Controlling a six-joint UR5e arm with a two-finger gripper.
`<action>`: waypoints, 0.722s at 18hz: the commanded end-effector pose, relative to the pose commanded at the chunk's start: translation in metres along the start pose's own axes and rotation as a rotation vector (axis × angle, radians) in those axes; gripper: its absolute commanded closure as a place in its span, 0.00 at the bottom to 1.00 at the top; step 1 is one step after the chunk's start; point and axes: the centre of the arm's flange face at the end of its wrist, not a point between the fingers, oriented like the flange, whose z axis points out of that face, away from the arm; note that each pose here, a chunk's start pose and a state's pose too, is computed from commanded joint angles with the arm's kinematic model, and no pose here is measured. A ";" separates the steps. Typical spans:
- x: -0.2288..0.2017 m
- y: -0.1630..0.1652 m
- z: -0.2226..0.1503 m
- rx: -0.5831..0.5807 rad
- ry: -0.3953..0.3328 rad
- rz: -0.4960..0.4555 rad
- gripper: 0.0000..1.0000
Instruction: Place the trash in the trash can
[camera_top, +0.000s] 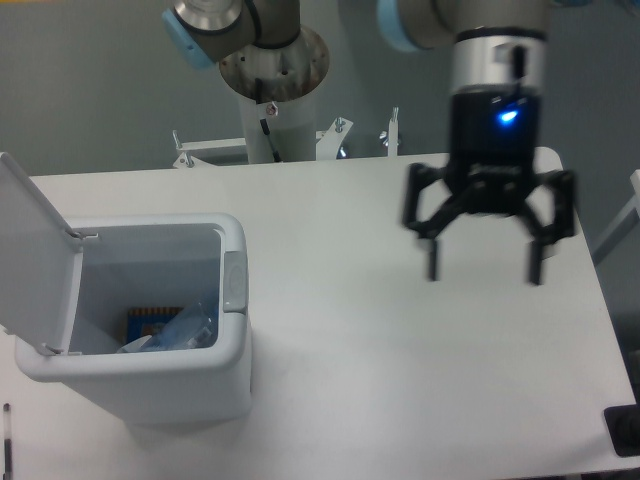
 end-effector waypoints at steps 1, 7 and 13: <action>-0.006 0.002 -0.001 -0.023 -0.023 0.035 0.00; -0.022 0.027 -0.003 -0.251 -0.113 0.285 0.00; -0.019 0.040 -0.017 -0.394 -0.021 0.494 0.00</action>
